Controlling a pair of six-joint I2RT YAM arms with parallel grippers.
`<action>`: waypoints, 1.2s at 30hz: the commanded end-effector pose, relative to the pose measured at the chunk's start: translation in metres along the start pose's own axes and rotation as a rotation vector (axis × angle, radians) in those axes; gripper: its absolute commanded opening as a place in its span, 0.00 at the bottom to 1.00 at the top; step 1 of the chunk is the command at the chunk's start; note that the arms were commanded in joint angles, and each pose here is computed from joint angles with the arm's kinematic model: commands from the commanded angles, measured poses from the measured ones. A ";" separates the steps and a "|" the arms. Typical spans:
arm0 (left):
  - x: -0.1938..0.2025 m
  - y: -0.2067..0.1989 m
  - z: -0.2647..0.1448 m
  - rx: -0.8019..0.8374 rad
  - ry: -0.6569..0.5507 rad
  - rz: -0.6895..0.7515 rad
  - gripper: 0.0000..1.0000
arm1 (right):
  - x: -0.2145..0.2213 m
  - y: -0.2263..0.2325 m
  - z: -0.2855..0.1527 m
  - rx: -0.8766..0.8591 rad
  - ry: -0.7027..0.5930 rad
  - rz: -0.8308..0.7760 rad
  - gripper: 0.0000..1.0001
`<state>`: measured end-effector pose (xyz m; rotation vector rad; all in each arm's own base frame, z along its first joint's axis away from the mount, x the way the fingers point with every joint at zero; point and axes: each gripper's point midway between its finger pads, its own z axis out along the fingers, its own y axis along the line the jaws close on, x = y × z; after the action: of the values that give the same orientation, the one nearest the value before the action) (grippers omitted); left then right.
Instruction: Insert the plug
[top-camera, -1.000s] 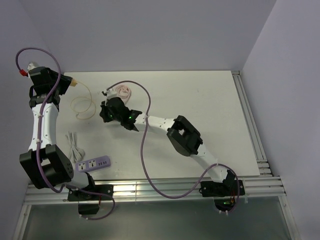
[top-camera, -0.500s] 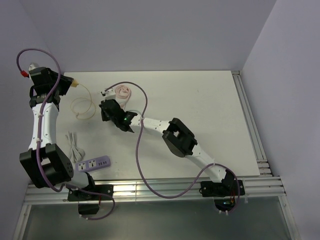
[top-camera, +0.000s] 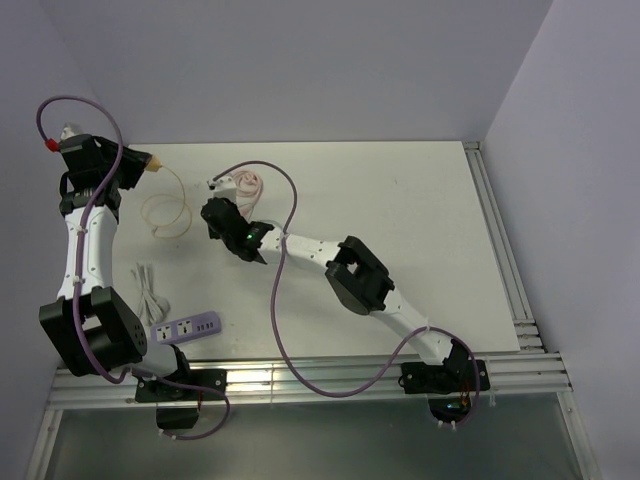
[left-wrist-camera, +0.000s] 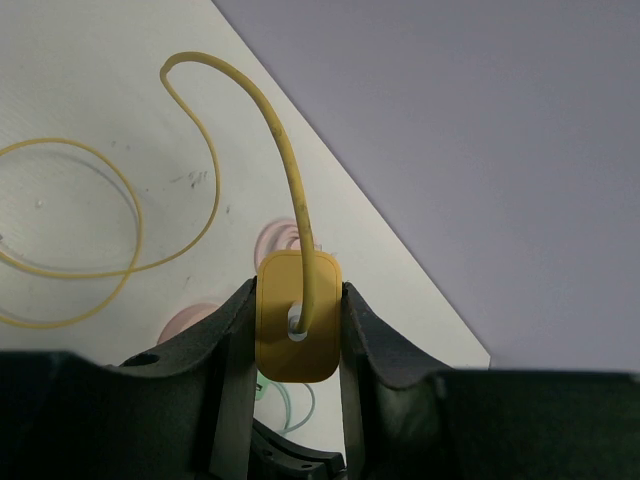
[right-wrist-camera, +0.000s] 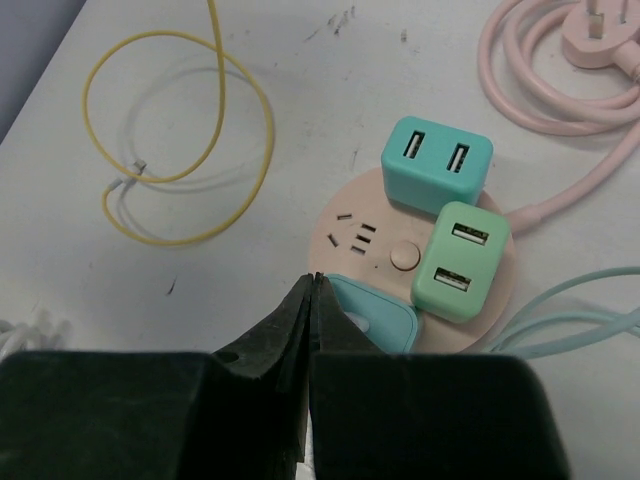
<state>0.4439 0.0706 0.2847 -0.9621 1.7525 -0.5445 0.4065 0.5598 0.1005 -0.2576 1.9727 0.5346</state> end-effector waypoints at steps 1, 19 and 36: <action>-0.010 -0.024 -0.008 0.106 -0.030 0.025 0.00 | -0.010 -0.018 -0.002 0.089 -0.037 -0.006 0.00; 0.017 -0.042 -0.004 0.234 0.093 0.067 0.00 | -0.019 -0.055 -0.021 0.137 -0.025 -0.014 0.00; 0.105 -0.040 0.009 0.351 0.410 0.092 0.00 | -0.078 -0.037 -0.107 -0.114 -0.140 0.042 0.00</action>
<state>0.4476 -0.0281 0.2509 -0.6119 1.9578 -0.9379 0.3702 0.4869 0.1231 -0.3516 1.9630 0.5925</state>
